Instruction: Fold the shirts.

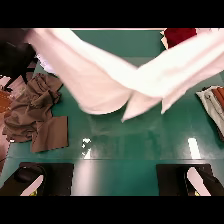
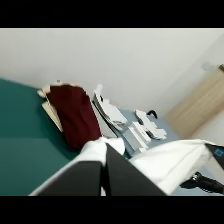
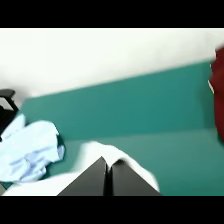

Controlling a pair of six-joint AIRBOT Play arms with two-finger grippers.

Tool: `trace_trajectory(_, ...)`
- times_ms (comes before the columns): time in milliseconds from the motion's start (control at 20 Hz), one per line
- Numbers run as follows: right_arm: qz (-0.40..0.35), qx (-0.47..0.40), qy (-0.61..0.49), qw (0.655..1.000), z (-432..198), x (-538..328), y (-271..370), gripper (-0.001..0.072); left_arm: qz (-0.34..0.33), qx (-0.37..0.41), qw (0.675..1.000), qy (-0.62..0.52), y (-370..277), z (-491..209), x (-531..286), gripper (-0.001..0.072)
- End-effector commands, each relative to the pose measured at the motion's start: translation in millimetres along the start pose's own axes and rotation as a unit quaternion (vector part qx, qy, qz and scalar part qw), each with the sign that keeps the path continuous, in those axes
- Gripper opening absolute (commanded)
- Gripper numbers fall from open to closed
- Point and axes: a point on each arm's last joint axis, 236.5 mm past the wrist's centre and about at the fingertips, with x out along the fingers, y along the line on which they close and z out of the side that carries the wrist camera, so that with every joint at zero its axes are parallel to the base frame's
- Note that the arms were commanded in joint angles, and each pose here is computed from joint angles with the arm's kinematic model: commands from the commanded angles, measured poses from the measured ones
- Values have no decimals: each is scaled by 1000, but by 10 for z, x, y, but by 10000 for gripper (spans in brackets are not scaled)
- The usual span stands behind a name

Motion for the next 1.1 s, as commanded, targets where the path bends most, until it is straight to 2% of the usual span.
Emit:
trace_trajectory(0, 9, -49, -48, 998, 538, -333, 481, 13, 3, 156, 986, -66, -392, 629, -332, 21)
trace_trajectory(200, -23, -90, -32, 995, 571, -662, 727, 13, 33, 234, 966, -102, -511, 964, -547, 21)
trace_trajectory(350, -31, -146, -61, 987, 610, -1068, 1130, 14, 28, 264, 956, -129, -705, 1158, -703, 21)
trace_trajectory(550, -148, -193, -134, 961, 737, -1847, 1237, 13, 27, 309, 943, -122, -894, 1221, -890, 21)
trace_trajectory(700, -173, -178, -156, 956, 756, -2075, 1232, 13, 29, 312, 943, -109, -920, 1192, -938, 21)
trace_trajectory(800, -158, -131, -83, 975, 533, -1645, 949, 13, 41, 273, 959, -54, -683, 959, -717, 21)
trace_trajectory(900, -118, -49, 35, 991, 63, -970, 481, 13, 60, 204, 975, 59, -247, 414, -307, 21)
trace_trajectory(1050, -81, 64, 125, 987, -609, -44, -338, 12, 86, 102, 961, 241, 508, -657, 274, 21)
